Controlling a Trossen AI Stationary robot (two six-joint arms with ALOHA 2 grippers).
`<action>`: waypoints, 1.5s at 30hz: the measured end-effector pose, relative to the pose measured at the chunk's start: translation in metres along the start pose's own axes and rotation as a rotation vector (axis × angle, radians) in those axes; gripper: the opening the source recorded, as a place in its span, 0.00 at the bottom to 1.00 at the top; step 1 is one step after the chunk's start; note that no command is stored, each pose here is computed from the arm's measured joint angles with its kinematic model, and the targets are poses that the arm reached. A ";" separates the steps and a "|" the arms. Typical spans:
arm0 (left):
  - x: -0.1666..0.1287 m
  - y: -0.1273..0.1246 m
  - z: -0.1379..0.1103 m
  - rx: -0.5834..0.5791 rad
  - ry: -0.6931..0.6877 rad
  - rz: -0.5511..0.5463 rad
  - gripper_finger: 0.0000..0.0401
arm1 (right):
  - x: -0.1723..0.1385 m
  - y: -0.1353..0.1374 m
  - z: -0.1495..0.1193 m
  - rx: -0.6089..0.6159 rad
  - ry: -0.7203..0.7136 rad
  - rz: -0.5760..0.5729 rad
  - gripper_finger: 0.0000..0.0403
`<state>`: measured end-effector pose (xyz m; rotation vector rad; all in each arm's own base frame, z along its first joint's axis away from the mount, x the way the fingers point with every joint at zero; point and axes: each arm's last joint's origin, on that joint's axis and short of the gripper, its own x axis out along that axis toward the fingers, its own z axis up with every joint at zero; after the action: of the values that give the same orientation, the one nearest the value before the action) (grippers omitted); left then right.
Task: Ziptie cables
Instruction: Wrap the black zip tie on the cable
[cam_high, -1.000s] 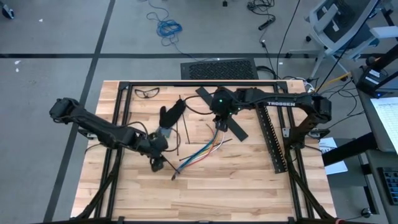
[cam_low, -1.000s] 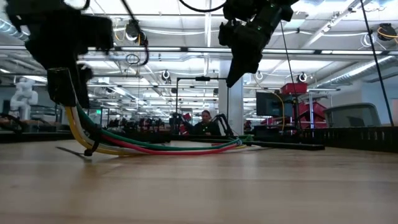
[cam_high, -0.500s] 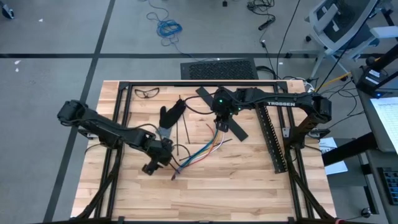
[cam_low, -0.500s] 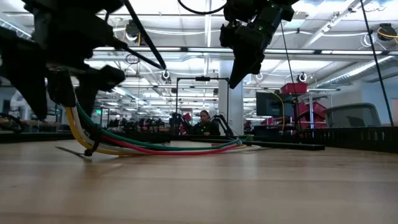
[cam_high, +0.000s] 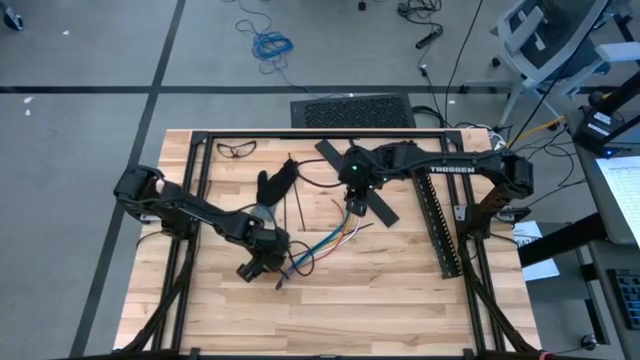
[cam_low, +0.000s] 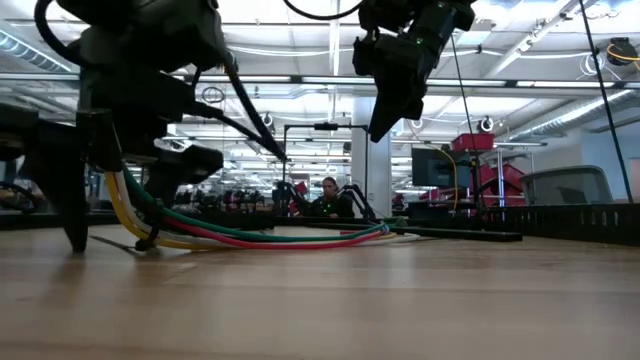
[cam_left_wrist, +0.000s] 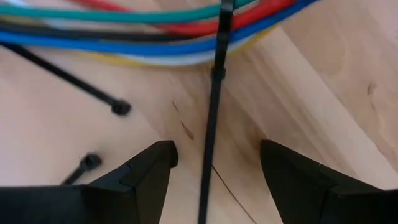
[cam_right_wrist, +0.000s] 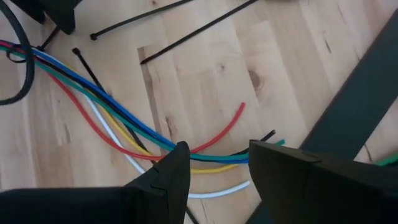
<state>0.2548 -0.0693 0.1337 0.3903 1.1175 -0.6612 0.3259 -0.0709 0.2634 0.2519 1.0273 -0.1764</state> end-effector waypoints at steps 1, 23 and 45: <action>0.004 0.001 0.000 0.008 -0.005 -0.006 0.59 | 0.000 0.001 0.000 0.003 0.000 0.001 0.37; 0.006 0.015 0.013 -0.091 -0.025 0.131 0.00 | -0.056 0.011 -0.004 0.067 -0.148 -0.023 0.37; -0.060 0.034 0.047 -0.012 -0.028 0.457 0.00 | -0.006 0.019 -0.083 0.513 -0.460 0.305 0.37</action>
<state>0.2937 -0.0547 0.2060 0.6016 0.9606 -0.2563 0.2599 -0.0289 0.2301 0.7902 0.4631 -0.2071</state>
